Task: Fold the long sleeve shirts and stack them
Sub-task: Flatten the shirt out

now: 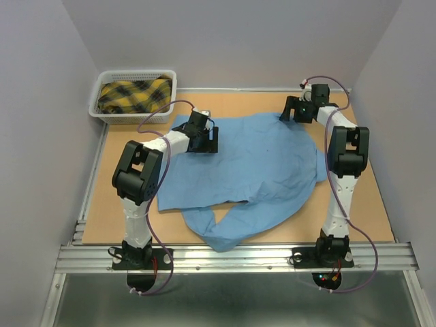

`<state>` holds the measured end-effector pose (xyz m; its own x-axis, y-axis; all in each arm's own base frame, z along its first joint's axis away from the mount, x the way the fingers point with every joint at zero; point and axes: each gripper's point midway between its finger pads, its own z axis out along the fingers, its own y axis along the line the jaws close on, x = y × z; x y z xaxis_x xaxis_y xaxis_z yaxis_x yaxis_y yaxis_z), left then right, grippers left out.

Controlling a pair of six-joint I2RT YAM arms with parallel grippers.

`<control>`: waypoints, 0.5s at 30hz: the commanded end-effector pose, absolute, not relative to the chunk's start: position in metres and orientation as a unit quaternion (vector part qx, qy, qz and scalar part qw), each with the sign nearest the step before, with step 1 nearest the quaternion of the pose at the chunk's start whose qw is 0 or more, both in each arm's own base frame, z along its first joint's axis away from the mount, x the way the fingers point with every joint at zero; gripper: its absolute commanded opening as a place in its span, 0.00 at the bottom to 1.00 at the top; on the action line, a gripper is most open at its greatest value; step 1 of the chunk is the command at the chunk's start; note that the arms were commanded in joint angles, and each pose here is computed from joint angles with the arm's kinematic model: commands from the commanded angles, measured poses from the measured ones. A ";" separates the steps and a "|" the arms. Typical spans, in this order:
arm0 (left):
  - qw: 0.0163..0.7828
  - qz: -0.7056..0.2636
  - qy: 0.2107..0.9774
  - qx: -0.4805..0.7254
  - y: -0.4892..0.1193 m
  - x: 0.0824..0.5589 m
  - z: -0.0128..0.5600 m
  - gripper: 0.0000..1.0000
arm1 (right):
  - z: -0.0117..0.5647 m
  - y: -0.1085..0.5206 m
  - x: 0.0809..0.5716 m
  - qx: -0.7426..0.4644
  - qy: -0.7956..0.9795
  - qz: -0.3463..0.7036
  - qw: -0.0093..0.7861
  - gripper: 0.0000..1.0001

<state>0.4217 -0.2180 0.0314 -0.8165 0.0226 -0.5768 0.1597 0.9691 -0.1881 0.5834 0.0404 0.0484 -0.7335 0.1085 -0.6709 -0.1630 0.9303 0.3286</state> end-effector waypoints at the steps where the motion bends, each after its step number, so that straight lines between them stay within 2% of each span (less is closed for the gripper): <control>1: 0.211 -0.090 0.972 0.048 -0.198 0.375 -0.001 0.94 | 0.044 0.047 0.586 -0.038 0.905 0.207 0.370 0.87; 4: 0.214 -0.089 0.972 0.048 -0.198 0.375 0.002 0.94 | 0.035 0.047 0.574 -0.041 0.910 0.208 0.356 0.69; 7: 0.219 -0.090 0.970 0.047 -0.199 0.377 0.006 0.94 | 0.045 0.049 0.566 -0.042 0.909 0.209 0.358 0.37; 8: 0.221 -0.092 0.970 0.047 -0.199 0.378 0.008 0.94 | 0.048 0.048 0.564 -0.055 0.908 0.204 0.361 0.17; 10: 0.224 -0.091 0.969 0.045 -0.199 0.379 0.009 0.94 | 0.073 0.047 0.566 -0.060 0.900 0.199 0.383 0.01; 15: 0.227 -0.097 0.968 0.037 -0.200 0.378 0.012 0.93 | 0.136 0.054 0.563 -0.078 0.877 0.196 0.431 0.00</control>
<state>0.4162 -0.2152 0.0319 -0.8214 0.0246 -0.5698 0.1576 0.9700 -0.1853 0.5596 0.0482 0.0544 -0.7404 0.0635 -0.6691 -0.2253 0.9145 0.3360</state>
